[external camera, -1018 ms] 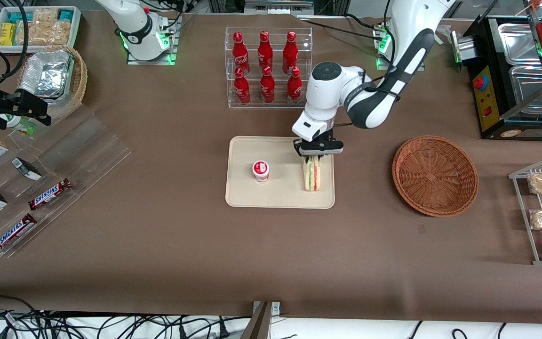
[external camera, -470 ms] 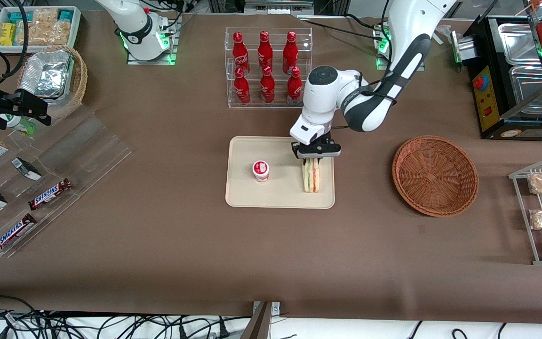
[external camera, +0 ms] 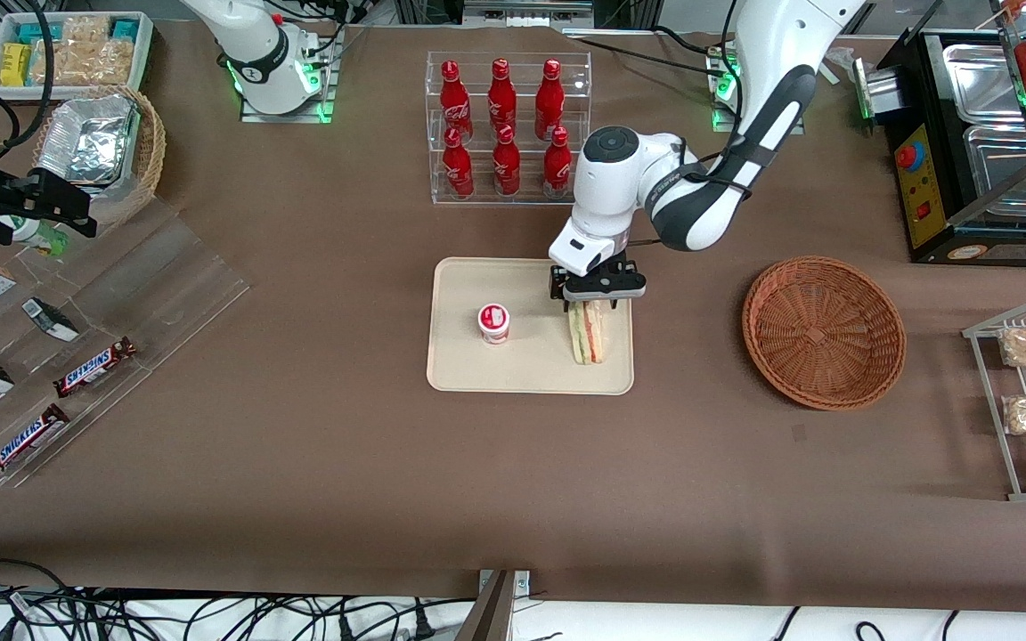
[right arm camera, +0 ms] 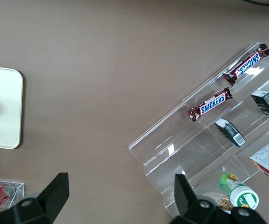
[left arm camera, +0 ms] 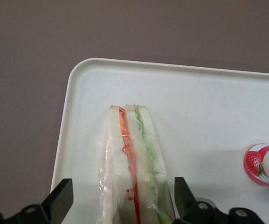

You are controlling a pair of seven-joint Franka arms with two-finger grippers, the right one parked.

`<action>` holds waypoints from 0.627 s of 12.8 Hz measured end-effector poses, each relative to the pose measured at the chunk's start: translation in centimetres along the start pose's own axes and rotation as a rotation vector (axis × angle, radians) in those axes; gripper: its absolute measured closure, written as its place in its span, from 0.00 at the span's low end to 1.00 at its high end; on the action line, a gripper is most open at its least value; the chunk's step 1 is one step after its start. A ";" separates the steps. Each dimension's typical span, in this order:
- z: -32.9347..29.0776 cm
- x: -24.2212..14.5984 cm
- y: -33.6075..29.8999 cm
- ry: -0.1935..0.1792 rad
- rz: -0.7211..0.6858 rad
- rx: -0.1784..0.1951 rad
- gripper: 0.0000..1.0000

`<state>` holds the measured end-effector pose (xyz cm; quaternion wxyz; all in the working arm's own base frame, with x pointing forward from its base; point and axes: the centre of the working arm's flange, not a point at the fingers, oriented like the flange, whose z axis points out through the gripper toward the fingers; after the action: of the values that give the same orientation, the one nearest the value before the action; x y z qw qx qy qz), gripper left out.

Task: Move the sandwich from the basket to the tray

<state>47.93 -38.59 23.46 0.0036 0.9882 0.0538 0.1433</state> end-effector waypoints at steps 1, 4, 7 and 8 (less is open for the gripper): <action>0.0 0.1 -0.1 -0.001 -0.003 0.009 0.00; -0.4 1.3 -0.2 0.002 -0.027 0.049 0.00; -1.6 3.6 -0.5 -0.064 -0.060 0.073 0.00; -2.5 5.0 -0.7 -0.107 -0.059 0.083 0.00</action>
<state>51.96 -37.38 27.22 -0.0304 0.9918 0.0883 0.0877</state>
